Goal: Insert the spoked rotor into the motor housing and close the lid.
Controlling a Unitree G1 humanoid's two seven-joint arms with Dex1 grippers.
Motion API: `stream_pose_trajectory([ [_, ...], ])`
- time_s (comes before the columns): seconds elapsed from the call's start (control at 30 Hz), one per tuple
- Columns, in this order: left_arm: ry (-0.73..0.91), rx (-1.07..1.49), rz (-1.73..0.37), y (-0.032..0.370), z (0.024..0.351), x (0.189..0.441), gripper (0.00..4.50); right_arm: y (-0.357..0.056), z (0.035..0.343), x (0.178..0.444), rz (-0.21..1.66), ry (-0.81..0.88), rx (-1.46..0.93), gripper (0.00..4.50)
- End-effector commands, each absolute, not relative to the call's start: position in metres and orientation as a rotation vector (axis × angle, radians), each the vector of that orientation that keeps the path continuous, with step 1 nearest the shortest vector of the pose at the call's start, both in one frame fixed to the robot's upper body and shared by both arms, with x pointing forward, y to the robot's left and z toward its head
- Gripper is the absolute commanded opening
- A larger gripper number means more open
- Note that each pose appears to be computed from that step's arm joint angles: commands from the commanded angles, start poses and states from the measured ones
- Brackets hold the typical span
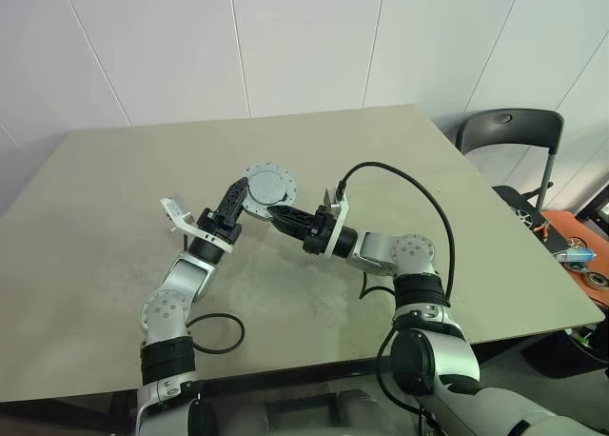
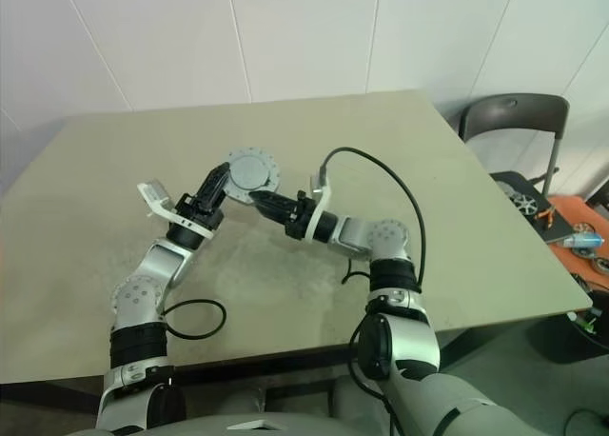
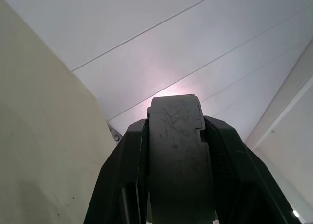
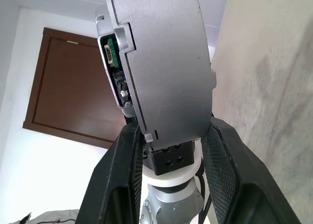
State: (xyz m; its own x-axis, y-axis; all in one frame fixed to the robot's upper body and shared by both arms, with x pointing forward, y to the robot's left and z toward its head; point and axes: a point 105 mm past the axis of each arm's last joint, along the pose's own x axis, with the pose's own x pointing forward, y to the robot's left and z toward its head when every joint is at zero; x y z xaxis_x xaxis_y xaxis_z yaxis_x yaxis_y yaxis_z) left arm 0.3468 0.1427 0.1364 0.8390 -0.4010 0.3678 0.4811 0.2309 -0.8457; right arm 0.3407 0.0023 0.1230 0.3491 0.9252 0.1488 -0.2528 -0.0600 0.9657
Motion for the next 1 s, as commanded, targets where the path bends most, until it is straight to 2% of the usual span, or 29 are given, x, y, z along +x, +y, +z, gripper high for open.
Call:
stream_pose_trajectory([
  [0.03, -0.075, -1.138, -0.634, 0.137, 0.141, 0.347, 1.62, 0.007, 0.151, 0.341, 1.205, 0.619, 1.258, 1.41],
  [0.3, -0.069, -1.148, -0.633, 0.139, 0.135, 0.347, 4.31, 0.006, 0.149, 0.340, 1.200, 0.622, 1.256, 1.41],
  [0.33, -0.066, -1.138, -0.632, 0.139, 0.134, 0.347, 4.48, 0.006, 0.149, 0.340, 1.201, 0.623, 1.255, 1.41],
  [0.5, -0.059, -1.127, -0.630, 0.138, 0.130, 0.347, 4.50, 0.005, 0.153, 0.338, 1.225, 0.603, 1.261, 1.28],
  [1.0, -0.004, -1.116, -0.664, 0.131, 0.121, 0.344, 4.50, 0.008, 0.150, 0.336, 1.227, 0.631, 1.249, 1.28],
])
